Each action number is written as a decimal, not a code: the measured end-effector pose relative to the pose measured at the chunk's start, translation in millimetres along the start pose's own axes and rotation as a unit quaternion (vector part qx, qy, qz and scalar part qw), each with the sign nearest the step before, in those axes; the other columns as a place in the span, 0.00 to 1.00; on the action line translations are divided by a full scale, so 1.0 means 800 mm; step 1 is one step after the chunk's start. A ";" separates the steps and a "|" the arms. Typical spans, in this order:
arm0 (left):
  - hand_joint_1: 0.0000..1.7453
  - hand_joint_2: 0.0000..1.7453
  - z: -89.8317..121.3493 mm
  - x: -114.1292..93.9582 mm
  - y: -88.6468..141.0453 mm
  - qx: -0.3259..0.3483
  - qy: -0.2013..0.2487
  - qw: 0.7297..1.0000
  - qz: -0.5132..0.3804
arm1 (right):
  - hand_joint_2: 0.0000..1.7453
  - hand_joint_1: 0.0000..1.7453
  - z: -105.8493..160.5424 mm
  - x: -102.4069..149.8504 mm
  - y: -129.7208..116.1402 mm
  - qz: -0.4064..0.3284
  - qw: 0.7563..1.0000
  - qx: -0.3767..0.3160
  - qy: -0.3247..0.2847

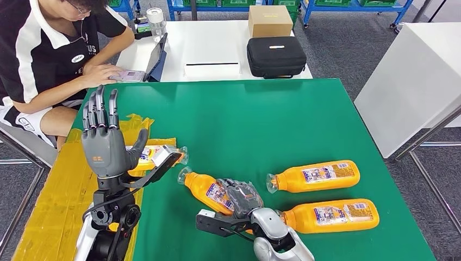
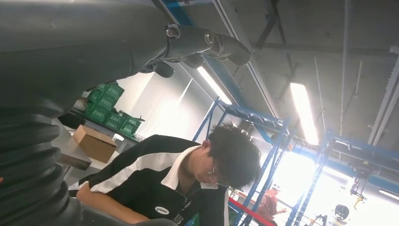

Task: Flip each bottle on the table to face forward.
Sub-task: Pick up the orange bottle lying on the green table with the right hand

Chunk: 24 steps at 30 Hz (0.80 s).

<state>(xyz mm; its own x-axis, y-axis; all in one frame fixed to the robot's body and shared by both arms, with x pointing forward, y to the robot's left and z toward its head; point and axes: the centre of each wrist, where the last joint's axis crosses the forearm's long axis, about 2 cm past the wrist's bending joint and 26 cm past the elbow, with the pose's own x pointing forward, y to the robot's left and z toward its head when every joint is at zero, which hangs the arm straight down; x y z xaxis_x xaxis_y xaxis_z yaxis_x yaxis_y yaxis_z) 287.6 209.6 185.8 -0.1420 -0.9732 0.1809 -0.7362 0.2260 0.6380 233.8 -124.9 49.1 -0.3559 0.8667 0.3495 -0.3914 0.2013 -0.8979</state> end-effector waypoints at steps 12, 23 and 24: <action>0.00 1.00 -0.001 0.002 0.000 0.001 -0.003 1.000 0.016 | 1.00 1.00 0.000 0.001 0.000 -0.008 1.000 -0.002 0.010; 0.00 1.00 -0.001 0.002 0.000 0.001 -0.004 1.000 0.020 | 1.00 1.00 0.000 0.001 0.000 -0.009 1.000 -0.002 0.012; 0.00 1.00 -0.001 0.002 0.000 0.001 -0.004 1.000 0.021 | 1.00 1.00 0.000 0.001 0.000 -0.009 1.000 -0.002 0.013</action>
<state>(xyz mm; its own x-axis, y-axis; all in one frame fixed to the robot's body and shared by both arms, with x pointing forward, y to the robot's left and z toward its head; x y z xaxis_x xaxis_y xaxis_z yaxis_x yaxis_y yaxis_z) 288.0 208.1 186.7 -0.1771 -0.9634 0.2014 -0.7309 0.2658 0.6285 233.8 -124.7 49.6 -0.3272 0.8739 0.3594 -0.3946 0.2192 -0.8923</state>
